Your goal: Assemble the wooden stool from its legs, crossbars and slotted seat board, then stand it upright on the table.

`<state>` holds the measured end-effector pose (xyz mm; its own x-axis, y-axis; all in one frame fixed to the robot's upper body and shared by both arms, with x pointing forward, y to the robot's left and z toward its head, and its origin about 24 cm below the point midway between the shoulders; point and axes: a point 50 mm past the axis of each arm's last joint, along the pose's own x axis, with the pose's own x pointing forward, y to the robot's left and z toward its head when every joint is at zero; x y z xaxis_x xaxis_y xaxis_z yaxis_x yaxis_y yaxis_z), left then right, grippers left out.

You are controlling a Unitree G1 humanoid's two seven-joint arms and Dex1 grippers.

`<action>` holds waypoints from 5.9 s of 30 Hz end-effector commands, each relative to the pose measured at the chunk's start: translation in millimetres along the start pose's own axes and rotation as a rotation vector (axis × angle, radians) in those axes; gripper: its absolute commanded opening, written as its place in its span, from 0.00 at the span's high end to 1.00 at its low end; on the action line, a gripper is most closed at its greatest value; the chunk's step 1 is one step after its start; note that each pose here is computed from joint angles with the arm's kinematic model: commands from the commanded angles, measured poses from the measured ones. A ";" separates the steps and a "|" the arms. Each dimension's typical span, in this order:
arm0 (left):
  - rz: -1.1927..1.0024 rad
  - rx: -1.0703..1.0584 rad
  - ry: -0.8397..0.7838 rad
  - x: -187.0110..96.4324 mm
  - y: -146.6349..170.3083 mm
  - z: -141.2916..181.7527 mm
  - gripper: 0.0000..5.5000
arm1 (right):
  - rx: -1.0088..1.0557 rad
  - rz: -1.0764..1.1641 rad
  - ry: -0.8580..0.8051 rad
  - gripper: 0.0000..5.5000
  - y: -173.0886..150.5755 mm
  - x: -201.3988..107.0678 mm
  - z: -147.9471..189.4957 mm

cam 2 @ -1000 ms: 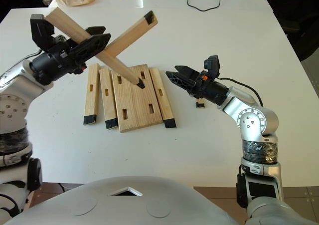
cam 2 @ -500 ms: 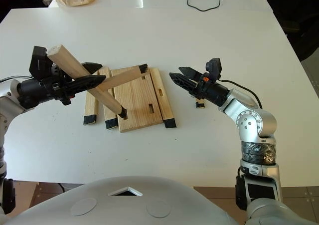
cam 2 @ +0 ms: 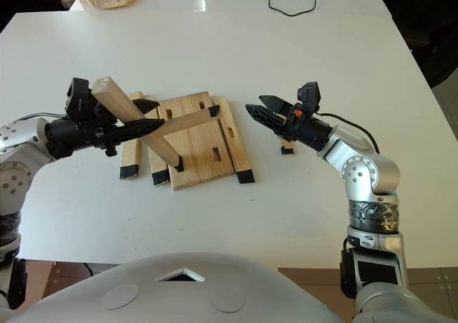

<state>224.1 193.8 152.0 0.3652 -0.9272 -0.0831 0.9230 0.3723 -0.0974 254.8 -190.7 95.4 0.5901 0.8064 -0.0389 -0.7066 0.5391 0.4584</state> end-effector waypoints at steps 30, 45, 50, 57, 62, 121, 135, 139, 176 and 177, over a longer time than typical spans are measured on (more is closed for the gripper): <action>-0.242 0.151 0.400 -19.3 -4.7 -71.9 0.63 | 0.014 -0.076 -0.011 0.34 8.4 8.9 -26.9; -0.051 0.217 0.373 -21.3 7.1 -59.0 0.44 | 0.021 -0.126 -0.040 0.34 8.8 5.2 -33.6; -0.024 0.195 0.414 -35.6 -1.0 -64.0 0.43 | 0.045 -0.135 -0.046 0.34 13.4 5.5 -42.6; 0.084 0.182 0.383 -42.9 -2.6 -63.0 0.43 | 0.051 -0.171 -0.048 0.34 10.8 -1.7 -44.2; 0.475 0.136 0.248 -47.2 14.8 -61.0 0.43 | 0.050 -0.198 -0.066 0.34 6.1 -3.1 -40.4; 1.073 -0.364 0.466 -54.3 -17.4 -125.8 0.63 | 0.220 -0.452 -0.286 0.34 0.1 -20.5 -57.8; 0.853 -0.273 -0.716 -36.1 70.7 65.3 0.63 | -0.054 -0.689 -0.310 0.34 -72.0 30.9 24.1; 0.512 -0.261 -0.646 -23.5 63.9 80.0 0.63 | -0.047 -0.186 -0.414 0.34 -18.7 69.0 88.1; -0.325 -0.216 -0.246 22.7 -17.5 87.5 0.63 | -0.051 0.772 -0.278 0.34 117.3 57.5 142.1; -0.327 -0.216 -0.242 22.8 -17.7 87.1 0.63 | -0.053 0.774 -0.274 0.34 117.6 57.9 142.1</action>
<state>228.0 163.7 238.9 0.1087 -0.9653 0.2373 0.9545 0.0347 -0.2960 263.4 -115.9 273.5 0.0082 0.8582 0.5132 -0.9641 -0.1294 0.2318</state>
